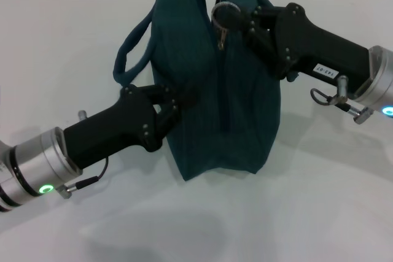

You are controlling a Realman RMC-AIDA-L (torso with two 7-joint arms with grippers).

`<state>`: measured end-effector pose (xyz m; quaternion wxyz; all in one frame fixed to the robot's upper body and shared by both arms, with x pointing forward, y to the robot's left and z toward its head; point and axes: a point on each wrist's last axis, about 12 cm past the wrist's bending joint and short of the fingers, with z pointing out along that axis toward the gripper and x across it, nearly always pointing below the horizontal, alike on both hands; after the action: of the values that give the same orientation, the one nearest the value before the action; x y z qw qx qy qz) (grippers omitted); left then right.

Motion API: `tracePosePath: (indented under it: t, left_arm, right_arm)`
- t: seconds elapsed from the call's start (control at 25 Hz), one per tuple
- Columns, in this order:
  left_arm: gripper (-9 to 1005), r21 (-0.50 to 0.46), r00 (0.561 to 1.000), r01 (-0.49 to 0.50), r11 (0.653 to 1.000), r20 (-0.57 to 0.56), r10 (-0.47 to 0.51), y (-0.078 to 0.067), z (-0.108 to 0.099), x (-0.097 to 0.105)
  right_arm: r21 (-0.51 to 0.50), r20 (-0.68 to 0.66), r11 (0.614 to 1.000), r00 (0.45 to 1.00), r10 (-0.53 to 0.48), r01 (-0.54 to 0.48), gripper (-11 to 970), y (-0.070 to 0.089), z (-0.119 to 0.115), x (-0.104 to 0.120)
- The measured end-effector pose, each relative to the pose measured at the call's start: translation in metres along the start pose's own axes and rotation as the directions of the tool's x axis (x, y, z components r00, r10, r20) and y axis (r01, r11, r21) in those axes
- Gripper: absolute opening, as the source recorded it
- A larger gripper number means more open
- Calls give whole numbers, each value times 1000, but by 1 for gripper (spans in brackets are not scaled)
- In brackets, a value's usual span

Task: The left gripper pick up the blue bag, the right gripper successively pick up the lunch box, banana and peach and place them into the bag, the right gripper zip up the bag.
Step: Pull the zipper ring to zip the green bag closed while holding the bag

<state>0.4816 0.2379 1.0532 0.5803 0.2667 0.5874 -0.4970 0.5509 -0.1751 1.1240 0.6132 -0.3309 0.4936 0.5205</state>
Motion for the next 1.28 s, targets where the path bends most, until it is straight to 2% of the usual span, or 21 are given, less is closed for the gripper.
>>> tracePosePath:
  t: [0.56,0.8,1.28]
  left_arm:
    - [75,104,998,11,994,-61,-5,-8,2,4]
    - [73,182,996,27,983,-89,-11,-17,0,6]
    - [70,252,991,49,966,-132,-15,-28,-9,10]
  right_arm:
    - [57,37,995,996,80,-82,7,-9,0,-6]
    - [101,29,991,996,87,-89,6,-13,-2,-4]
    - [160,30,983,995,90,-94,6,-20,-4,-3]
